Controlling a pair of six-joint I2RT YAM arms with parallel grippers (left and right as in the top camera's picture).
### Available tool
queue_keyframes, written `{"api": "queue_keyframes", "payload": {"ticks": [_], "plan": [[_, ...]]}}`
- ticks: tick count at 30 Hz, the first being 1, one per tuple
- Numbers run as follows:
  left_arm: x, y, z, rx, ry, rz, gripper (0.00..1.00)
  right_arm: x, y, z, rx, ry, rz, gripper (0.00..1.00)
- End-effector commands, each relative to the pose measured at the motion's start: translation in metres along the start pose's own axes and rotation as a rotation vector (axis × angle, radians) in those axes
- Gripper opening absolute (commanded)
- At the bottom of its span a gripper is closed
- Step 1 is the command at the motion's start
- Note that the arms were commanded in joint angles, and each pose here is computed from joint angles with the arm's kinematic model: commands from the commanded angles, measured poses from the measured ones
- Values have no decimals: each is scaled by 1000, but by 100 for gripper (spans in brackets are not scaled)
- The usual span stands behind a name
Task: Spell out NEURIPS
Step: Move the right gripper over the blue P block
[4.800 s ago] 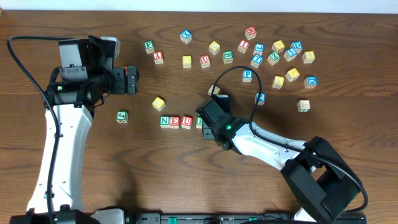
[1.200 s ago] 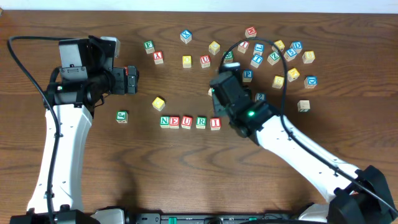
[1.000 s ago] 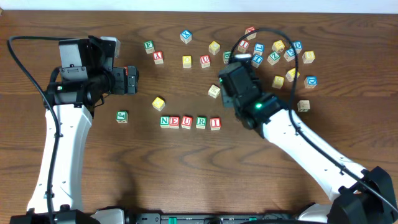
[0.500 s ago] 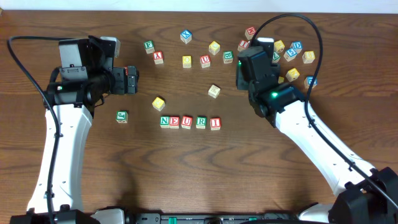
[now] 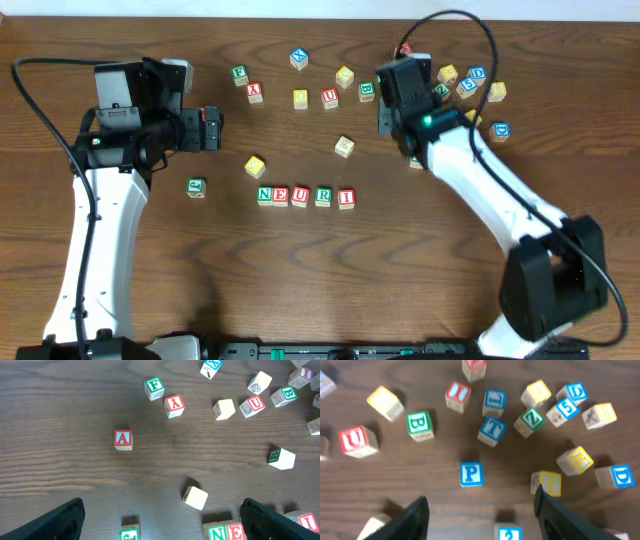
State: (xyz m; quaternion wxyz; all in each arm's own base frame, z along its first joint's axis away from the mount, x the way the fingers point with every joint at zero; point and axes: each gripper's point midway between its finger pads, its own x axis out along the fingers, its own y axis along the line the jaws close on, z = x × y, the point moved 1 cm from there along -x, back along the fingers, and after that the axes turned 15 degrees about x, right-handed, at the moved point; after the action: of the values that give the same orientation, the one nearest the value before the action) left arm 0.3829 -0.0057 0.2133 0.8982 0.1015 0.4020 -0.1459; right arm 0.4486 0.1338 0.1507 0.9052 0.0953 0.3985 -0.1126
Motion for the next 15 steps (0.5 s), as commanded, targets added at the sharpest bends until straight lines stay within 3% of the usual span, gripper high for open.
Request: {"api": "queue_keyframes", "payload": {"ticks": [1, 15], "plan": [[-6, 1, 9, 2, -28, 0, 98, 4, 11, 29, 12, 14, 10, 63], [-6, 1, 9, 2, -28, 0, 98, 35, 4, 29, 164, 182, -25, 63]]}}
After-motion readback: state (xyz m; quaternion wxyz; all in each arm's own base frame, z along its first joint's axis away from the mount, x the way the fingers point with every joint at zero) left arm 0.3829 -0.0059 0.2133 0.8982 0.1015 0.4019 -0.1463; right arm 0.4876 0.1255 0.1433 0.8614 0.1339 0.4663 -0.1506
